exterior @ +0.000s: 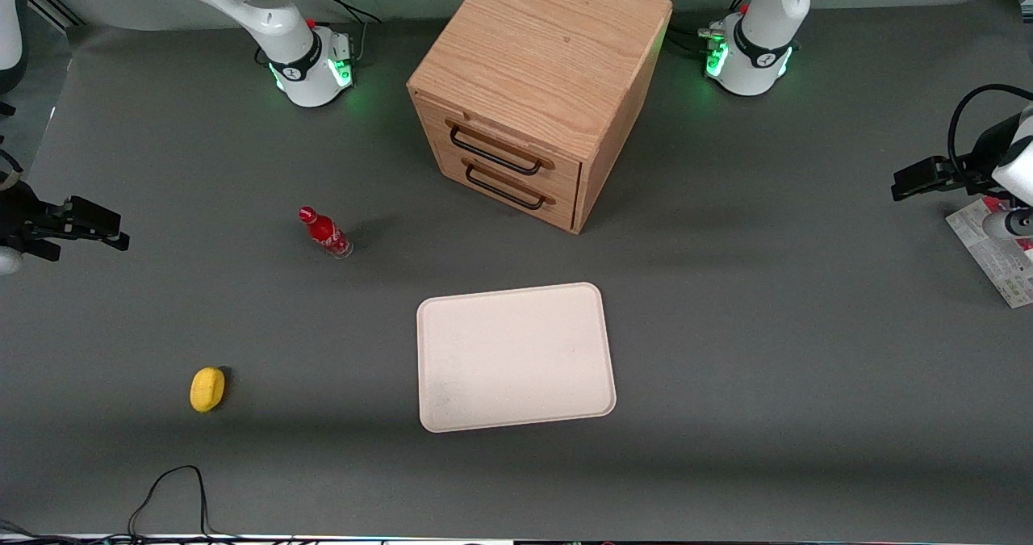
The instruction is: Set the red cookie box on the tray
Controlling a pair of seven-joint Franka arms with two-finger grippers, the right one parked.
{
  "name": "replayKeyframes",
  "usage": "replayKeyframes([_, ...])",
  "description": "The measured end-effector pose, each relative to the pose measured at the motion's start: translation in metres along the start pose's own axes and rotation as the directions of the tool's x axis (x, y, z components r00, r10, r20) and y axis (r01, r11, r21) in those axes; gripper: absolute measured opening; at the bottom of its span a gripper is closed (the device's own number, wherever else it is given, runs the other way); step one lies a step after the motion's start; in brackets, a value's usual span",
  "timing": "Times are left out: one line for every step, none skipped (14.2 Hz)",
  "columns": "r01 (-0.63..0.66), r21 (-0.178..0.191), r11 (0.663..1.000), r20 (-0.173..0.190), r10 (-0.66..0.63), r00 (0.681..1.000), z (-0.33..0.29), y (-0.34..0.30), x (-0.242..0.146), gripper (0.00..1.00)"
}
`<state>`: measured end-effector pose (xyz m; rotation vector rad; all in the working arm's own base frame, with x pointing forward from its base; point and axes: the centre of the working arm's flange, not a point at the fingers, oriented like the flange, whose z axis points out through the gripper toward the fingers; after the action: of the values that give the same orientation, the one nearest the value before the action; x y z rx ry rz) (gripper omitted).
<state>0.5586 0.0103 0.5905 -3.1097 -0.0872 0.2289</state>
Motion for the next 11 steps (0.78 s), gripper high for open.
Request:
replayKeyframes([-0.004,-0.001,1.000,0.000,0.004,1.000,0.000,-0.004,0.001,1.00])
replayKeyframes([-0.007,-0.002,1.000,-0.002,0.007,1.000,-0.001,-0.012,0.003,1.00])
replayKeyframes([-0.004,-0.004,1.000,-0.008,0.004,1.000,-0.003,-0.026,0.006,1.00])
replayKeyframes([-0.001,-0.008,1.000,-0.013,0.001,1.000,-0.004,-0.047,0.010,1.00])
replayKeyframes([-0.011,-0.012,1.000,-0.016,0.011,1.000,-0.003,-0.076,0.013,1.00])
replayKeyframes([-0.027,-0.019,0.999,-0.016,0.027,1.000,-0.002,-0.110,0.014,1.00])
replayKeyframes([-0.037,-0.023,0.999,-0.015,0.037,0.999,-0.001,-0.147,0.012,1.00])
replayKeyframes([-0.039,-0.013,0.999,-0.007,0.039,0.999,0.000,-0.181,0.009,1.00])
replayKeyframes([-0.041,0.016,0.999,0.010,0.041,0.999,-0.001,-0.211,0.005,1.00])
replayKeyframes([-0.049,0.047,0.998,0.025,0.048,0.999,-0.002,-0.237,0.001,1.00])
replayKeyframes([-0.056,0.068,0.996,0.030,0.054,0.998,-0.003,-0.260,-0.002,1.00])
